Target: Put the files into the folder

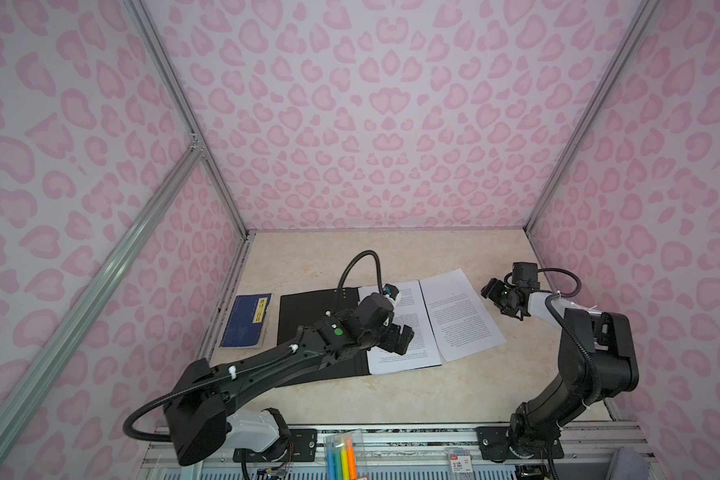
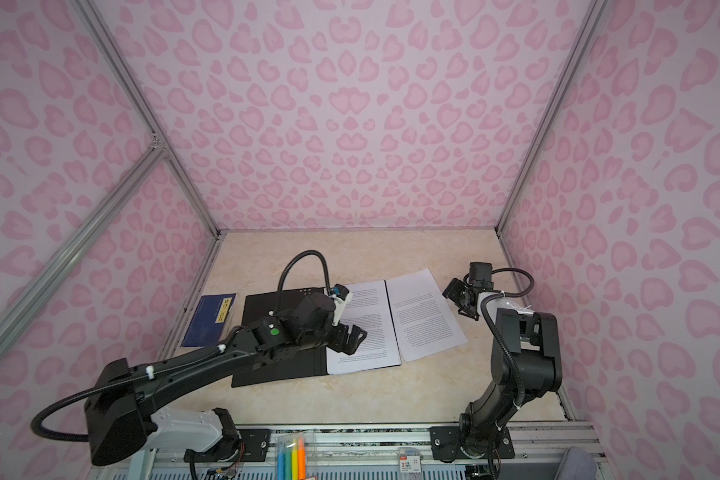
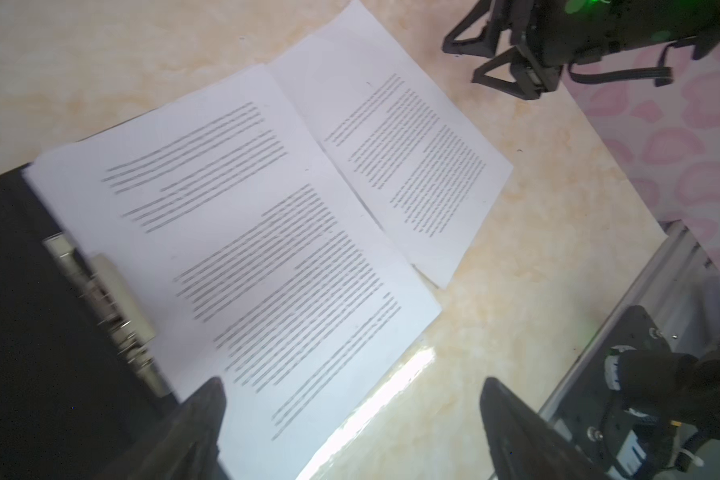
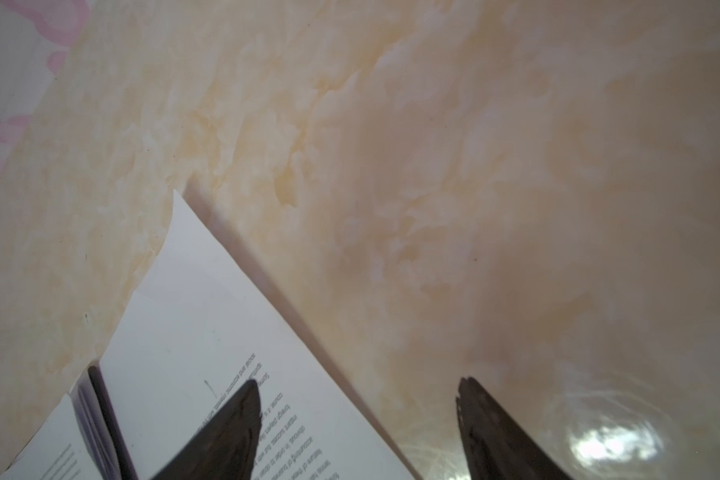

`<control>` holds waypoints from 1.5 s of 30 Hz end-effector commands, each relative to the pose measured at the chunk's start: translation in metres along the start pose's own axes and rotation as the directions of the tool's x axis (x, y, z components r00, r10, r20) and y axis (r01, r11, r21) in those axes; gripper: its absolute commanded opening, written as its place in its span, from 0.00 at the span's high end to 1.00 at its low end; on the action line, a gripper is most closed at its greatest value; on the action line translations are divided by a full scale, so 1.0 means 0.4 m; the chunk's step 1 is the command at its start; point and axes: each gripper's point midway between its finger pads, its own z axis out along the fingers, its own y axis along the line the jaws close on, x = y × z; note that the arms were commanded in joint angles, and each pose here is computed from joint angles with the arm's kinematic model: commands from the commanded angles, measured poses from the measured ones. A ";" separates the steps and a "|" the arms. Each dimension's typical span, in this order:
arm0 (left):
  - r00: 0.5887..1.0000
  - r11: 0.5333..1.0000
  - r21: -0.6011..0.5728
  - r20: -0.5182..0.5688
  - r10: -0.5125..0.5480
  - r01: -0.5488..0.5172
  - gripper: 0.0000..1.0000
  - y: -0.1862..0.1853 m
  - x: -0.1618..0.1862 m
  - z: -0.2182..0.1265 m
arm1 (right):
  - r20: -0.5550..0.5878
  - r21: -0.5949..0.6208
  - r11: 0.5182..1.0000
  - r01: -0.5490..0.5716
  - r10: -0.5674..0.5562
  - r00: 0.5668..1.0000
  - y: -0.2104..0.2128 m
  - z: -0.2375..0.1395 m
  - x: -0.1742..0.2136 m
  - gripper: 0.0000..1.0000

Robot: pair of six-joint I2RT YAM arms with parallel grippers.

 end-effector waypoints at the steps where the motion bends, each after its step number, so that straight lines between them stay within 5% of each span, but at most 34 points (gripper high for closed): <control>1: 1.000 0.991 0.135 -0.022 -0.009 0.012 0.07 -0.100 -0.041 0.086 | 0.015 -0.101 0.994 -0.037 0.039 0.999 0.050 0.031 -0.036 0.25; 9: 0.992 0.970 0.240 -0.128 -0.005 0.036 0.23 -0.208 -0.063 0.303 | -0.065 -0.225 0.974 -0.027 0.013 0.998 0.124 0.130 -0.065 0.26; 15: 0.981 0.966 0.253 -0.194 0.000 0.050 0.25 -0.222 -0.030 0.400 | -0.156 -0.302 0.952 -0.045 -0.003 0.988 0.156 0.171 -0.041 0.26; 24: 0.963 0.971 0.235 -0.267 0.018 0.047 0.29 -0.200 0.032 0.515 | -0.292 -0.254 0.967 -0.024 -0.053 0.955 0.164 0.203 0.025 0.26; 33: 0.947 0.987 0.148 -0.320 -0.015 0.066 0.31 -0.136 0.082 0.556 | -0.419 -0.189 0.982 0.024 -0.103 0.902 0.132 0.176 0.099 0.27; 45: 0.928 0.990 0.138 -0.370 0.045 0.007 0.31 -0.078 0.121 0.545 | -0.383 -0.208 0.972 -0.111 0.023 0.924 0.040 0.073 0.127 0.23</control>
